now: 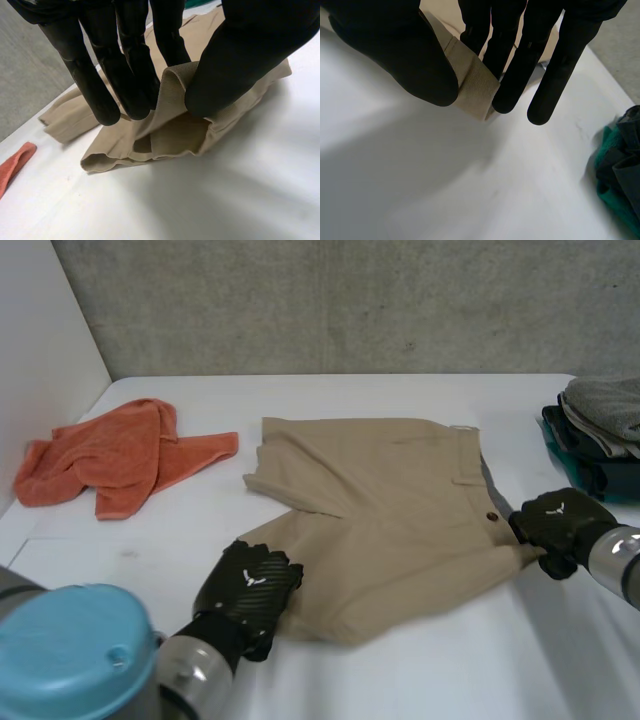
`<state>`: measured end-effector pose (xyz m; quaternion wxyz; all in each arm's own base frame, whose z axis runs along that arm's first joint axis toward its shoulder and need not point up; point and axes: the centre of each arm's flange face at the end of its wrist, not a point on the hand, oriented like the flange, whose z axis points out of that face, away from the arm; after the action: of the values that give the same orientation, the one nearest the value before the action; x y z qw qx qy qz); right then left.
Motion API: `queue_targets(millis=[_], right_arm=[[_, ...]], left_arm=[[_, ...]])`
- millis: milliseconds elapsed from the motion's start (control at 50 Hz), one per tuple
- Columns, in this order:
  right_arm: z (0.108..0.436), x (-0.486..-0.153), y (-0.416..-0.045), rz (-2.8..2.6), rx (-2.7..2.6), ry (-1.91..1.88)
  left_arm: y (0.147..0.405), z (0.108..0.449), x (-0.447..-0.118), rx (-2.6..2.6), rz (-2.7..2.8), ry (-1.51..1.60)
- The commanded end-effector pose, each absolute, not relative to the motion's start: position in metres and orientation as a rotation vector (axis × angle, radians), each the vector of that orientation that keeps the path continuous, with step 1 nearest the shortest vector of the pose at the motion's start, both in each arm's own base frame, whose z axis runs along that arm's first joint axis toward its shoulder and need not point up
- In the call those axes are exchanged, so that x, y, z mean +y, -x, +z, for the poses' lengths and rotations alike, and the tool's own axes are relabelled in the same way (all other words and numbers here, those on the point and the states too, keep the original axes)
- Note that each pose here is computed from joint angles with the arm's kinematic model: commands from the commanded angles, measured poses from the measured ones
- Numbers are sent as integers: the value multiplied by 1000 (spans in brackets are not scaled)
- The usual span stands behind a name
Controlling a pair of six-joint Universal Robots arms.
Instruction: Fold the laundry.
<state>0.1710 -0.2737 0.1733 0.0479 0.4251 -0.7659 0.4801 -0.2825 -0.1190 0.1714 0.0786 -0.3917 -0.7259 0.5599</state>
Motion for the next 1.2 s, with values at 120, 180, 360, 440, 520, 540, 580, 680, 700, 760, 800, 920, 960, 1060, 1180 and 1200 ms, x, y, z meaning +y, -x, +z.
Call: queue_targets(millis=[120, 180, 360, 440, 520, 540, 580, 680, 700, 760, 800, 920, 960, 1060, 1180, 1200], right_arm=[[197, -191, -158, 988, -2290, -1730], [199, -195, -158, 1025, -2313, -1683], [196, -259, -169, 1330, -2345, -1393], [197, -289, -178, 1441, -2338, -1294], [193, -324, -186, 1529, -2284, -1197], [191, -332, -188, 1545, -2270, -1178], [186, -351, -199, 1595, -2212, -1153], [175, -389, -217, 1685, -2109, -1079], [171, -395, -219, 1691, -2096, -1068], [159, -418, -223, 1726, -2045, -1014], [153, -425, -229, 1750, -2024, -1010], [146, -446, -245, 1907, -1882, -955], [145, -448, -246, 1919, -1868, -935], [153, -439, -242, 1899, -1939, -856], [183, -410, -225, 1850, -2127, -788], [184, -404, -224, 1834, -2156, -797]], left_arm=[[244, 196, -55, -2339, 1075, 1419], [250, 202, -65, -2287, 1165, 1373], [290, 211, -148, -2184, 1537, 1190], [305, 210, -204, -2166, 1720, 1077], [327, 206, -253, -2106, 1884, 989], [336, 203, -268, -2075, 1928, 967], [345, 199, -284, -2048, 1965, 949], [370, 185, -325, -1977, 2092, 923], [376, 180, -335, -1959, 2132, 926], [384, 176, -349, -1935, 2197, 930], [392, 174, -362, -1883, 2274, 912], [400, 167, -381, -1818, 2384, 842], [400, 161, -382, -1823, 2380, 845], [404, 162, -374, -1835, 2357, 854], [397, 181, -353, -1892, 2324, 853], [394, 182, -350, -1909, 2315, 856]])
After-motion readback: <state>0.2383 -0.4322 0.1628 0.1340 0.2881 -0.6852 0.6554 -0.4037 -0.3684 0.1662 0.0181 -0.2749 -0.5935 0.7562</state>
